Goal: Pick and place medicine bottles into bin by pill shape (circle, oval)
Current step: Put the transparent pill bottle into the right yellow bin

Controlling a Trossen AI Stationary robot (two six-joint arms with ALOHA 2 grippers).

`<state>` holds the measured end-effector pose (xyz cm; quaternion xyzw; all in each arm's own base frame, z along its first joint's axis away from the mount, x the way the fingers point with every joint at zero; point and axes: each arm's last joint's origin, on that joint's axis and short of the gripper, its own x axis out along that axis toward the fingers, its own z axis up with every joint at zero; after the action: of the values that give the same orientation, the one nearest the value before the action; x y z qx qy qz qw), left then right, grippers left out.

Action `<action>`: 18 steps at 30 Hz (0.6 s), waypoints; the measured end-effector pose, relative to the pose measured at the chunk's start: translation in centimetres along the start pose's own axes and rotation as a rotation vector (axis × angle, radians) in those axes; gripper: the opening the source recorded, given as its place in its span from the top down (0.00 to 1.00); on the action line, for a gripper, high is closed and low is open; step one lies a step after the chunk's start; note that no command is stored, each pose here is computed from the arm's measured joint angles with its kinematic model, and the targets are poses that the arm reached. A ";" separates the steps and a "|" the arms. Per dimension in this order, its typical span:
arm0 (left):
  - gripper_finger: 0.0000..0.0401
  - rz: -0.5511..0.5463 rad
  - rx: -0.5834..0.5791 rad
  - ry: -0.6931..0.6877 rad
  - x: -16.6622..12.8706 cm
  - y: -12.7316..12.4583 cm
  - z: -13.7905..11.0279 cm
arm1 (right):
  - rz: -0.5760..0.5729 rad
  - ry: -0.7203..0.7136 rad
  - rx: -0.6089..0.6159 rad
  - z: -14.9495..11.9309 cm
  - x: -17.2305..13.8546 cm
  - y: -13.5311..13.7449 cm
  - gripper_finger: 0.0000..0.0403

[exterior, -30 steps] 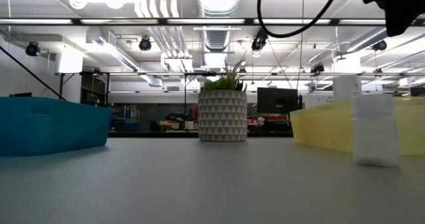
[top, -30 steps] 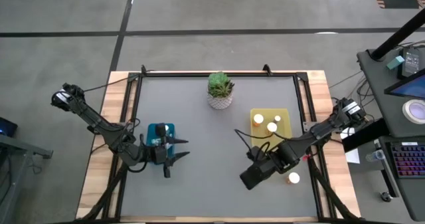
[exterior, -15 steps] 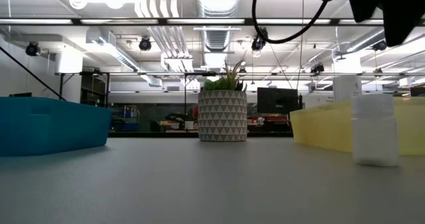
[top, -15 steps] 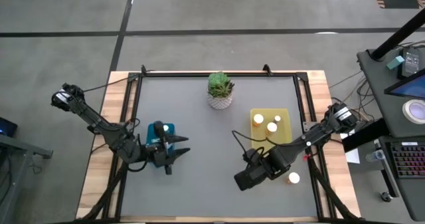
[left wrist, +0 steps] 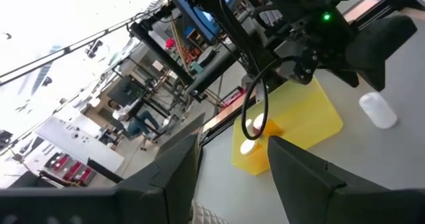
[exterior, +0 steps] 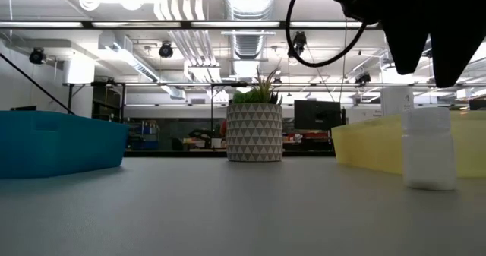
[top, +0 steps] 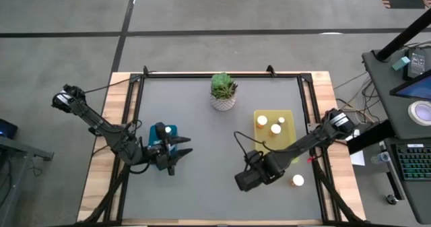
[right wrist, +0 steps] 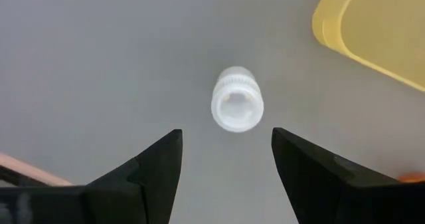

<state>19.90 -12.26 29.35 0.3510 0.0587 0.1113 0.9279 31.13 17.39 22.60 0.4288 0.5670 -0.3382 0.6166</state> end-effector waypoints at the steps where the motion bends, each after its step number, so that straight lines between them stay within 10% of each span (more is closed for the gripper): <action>1: 0.58 0.001 0.000 0.001 0.0 0.0 0.0 | -0.004 -0.001 0.001 0.1 0.1 0.0 0.45; 18: 0.58 0.011 0.003 0.012 0.0 -0.1 -0.2 | -0.071 -0.004 -0.029 0.3 2.6 0.5 0.45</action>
<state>19.87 -12.21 29.20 0.3521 0.0627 0.1185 0.9263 31.99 17.52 20.11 0.3987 0.5854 -0.3525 0.6116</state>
